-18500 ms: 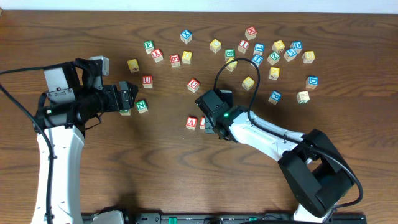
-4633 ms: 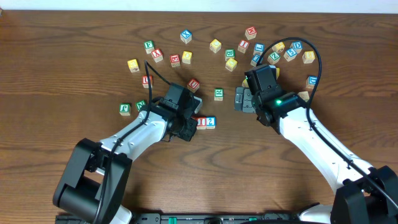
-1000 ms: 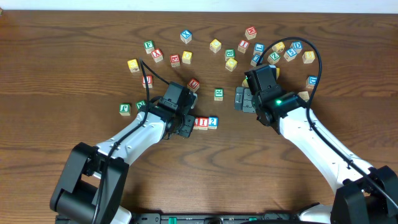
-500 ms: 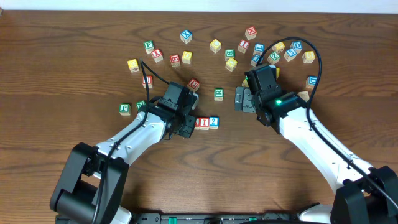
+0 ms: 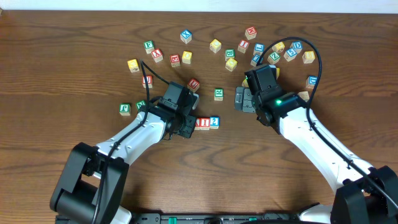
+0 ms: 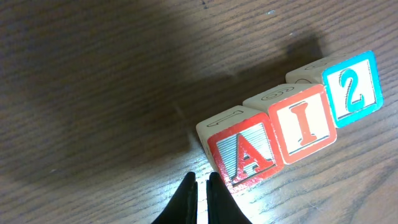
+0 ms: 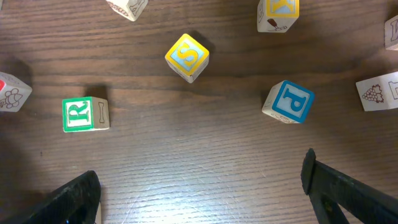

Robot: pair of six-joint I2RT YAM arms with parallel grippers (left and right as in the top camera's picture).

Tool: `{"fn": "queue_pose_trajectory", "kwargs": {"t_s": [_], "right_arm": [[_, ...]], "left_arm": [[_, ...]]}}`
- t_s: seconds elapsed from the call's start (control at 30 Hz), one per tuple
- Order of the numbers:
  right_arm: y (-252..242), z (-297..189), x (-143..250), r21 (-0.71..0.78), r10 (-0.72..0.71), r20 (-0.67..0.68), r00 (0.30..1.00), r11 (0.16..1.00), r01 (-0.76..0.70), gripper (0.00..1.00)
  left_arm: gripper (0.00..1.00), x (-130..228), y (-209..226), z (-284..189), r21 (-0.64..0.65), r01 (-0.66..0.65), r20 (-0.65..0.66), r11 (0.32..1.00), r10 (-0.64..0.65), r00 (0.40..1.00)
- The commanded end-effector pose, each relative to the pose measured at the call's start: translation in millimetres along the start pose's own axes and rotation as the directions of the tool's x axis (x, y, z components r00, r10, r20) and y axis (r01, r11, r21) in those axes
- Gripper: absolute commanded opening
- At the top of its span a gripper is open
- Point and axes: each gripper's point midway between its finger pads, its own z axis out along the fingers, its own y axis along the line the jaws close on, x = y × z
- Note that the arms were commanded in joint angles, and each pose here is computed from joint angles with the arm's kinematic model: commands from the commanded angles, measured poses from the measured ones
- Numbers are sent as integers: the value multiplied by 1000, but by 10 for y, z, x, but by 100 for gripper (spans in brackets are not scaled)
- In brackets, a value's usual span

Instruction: Spell out AI2

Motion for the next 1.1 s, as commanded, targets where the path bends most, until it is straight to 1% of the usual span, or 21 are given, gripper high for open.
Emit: {"fn": "queue_pose_trajectory", "kwargs": {"t_s": [0.0, 0.1, 0.27, 0.33, 0.43, 0.47, 0.5, 0.53, 0.57, 0.6, 0.63, 0.7, 0.73, 0.77, 0.87, 0.9, 0.93, 1.03, 1.07], "right_arm": [[-39, 10, -62, 18, 23, 15, 1000, 1000, -23, 99], [-39, 10, -61, 18, 23, 15, 1000, 1000, -23, 99], [-41, 11, -52, 20, 22, 11, 1000, 1000, -22, 99], [-36, 11, -46, 17, 23, 8, 1000, 1000, -23, 99], [-32, 24, -28, 16, 47, 0, 999, 999, -46, 99], [-26, 37, -15, 13, 50, -6, 999, 999, -50, 94], [3, 85, 34, 3, 57, -29, 998, 998, -57, 76], [17, 115, 64, -1, 58, -44, 997, 998, -58, 62], [34, 144, 96, -7, 56, -59, 997, 998, -56, 45], [48, 178, 130, -11, 53, -74, 996, 998, -54, 31], [64, 207, 163, -16, 51, -89, 995, 998, -52, 21], [84, 261, 219, -15, 57, -110, 992, 998, -59, 8], [94, 283, 244, -15, 60, -120, 991, 998, -62, 5], [107, 301, 265, -17, 58, -128, 990, 998, -60, 4], [176, 331, 324, -38, 53, -151, 987, 997, -60, 1], [207, 330, 334, -51, 51, -155, 987, 997, -60, 1], [238, 326, 341, -62, 48, -158, 986, 996, -59, 1], [320, 313, 350, -88, 40, -158, 987, 995, -54, 1], [342, 308, 358, -90, 41, -157, 987, 994, -56, 1]], "left_arm": [[8, 33, -35, 11, 17, -8, -10, 1000, 8, 1000], [7, 26, 33, 11, -23, -7, -7, 1000, 7, 1000], [7, -3, 307, -17, -180, 22, 13, 983, -20, 1000], [7, -11, 383, -33, -225, 29, 20, 974, -25, 999], [8, -43, 427, -45, -250, 38, 36, 968, -30, 999], [8, -60, 427, -45, -249, 39, 44, 968, -29, 999], [7, -99, 425, -48, -247, 43, 60, 968, -29, 998], [8, -113, 424, -48, -246, 43, 65, 968, -28, 997], [7, -129, 422, -49, -245, 44, 71, 968, -27, 997], [8, -140, 421, -49, -245, 44, 76, 969, -26, 997], [7, -153, 419, -53, -244, 44, 80, 969, -25, 997], [8, -175, 415, -62, -243, 44, 84, 969, -24, 996], [8, -186, 413, -70, -243, 44, 88, 969, -23, 996], [10, -197, 410, -78, -243, 44, 91, 969, -23, 996], [26, -232, 399, -116, -240, 46, 105, 970, -21, 994], [34, -243, 395, -129, -240, 46, 110, 970, -20, 994], [45, -253, 392, -142, -239, 46, 115, 970, -19, 993], [56, -280, 383, -176, -237, 47, 128, 970, -17, 992], [62, -285, 380, -183, -236, 47, 131, 970, -16, 991]]}}
